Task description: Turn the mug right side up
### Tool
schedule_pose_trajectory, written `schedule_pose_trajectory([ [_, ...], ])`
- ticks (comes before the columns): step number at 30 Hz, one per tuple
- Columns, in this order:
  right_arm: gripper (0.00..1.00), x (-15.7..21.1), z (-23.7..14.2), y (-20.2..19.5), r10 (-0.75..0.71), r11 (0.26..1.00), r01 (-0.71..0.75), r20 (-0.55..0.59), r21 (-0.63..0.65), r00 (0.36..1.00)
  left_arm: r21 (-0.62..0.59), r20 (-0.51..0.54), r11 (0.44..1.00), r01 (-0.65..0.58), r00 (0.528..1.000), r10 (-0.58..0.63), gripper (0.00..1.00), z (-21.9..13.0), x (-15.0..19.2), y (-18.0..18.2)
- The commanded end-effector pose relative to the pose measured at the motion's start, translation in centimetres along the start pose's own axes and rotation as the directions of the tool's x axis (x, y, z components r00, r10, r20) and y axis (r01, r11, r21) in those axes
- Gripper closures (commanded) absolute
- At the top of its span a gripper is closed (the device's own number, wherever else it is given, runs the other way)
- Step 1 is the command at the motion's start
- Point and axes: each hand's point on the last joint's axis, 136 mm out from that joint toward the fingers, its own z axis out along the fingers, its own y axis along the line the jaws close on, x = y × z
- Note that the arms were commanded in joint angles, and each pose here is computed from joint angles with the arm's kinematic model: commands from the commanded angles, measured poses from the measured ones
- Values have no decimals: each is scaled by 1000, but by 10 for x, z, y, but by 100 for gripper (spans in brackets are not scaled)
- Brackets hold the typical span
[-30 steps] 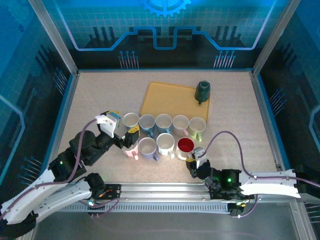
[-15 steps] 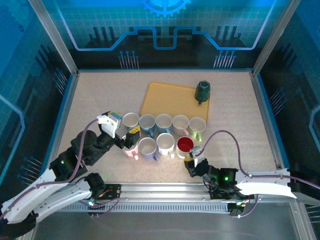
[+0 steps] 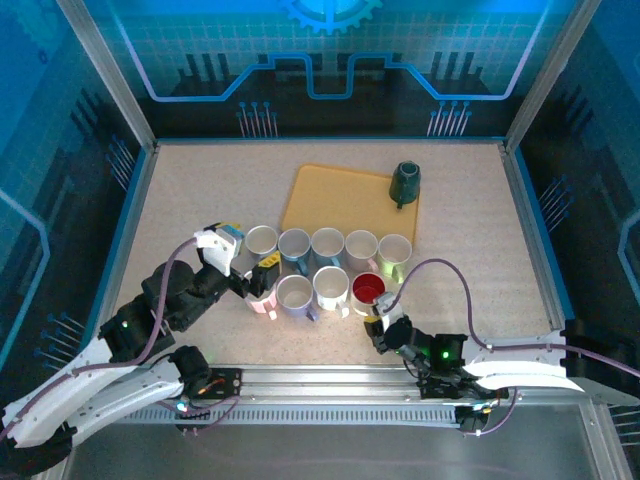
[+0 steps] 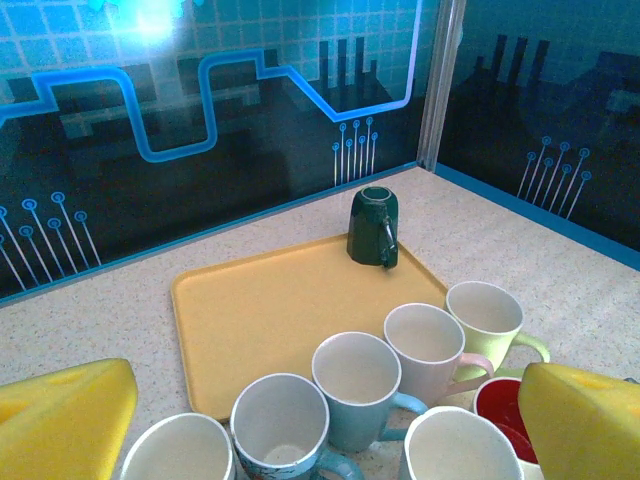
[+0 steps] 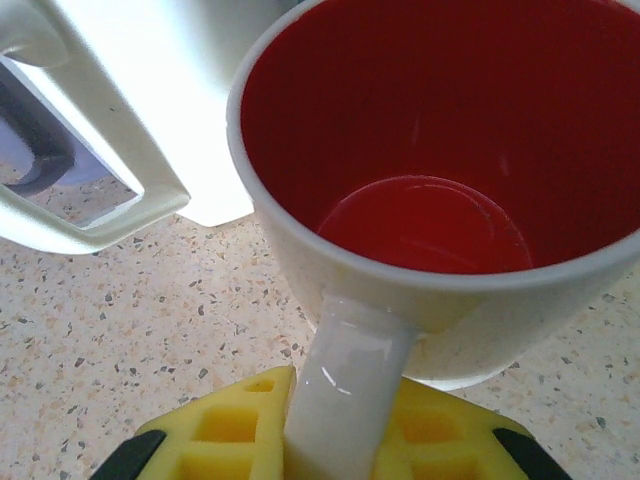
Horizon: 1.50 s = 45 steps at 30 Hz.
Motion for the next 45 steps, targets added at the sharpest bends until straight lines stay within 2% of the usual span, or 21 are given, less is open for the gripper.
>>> schedule_pose_trajectory([
  [1,81,22,2,-5,-28,1000,28,-77,-5,997,11,-3,1000,-1,1000,1,1,2,4,-2],
  [22,87,24,3,3,-55,998,50,-94,-48,994,15,-8,1000,2,1000,-2,1,2,6,-2],
  [33,85,30,6,4,-83,996,78,-126,-46,988,16,-9,1000,5,1000,-4,1,2,7,-2],
  [37,81,27,6,4,-71,997,67,-112,-43,991,18,-10,1000,4,1000,-3,1,2,7,-3],
  [45,63,24,3,1,-54,998,51,-99,-36,994,17,-11,1000,5,1000,-5,1,2,8,-2],
])
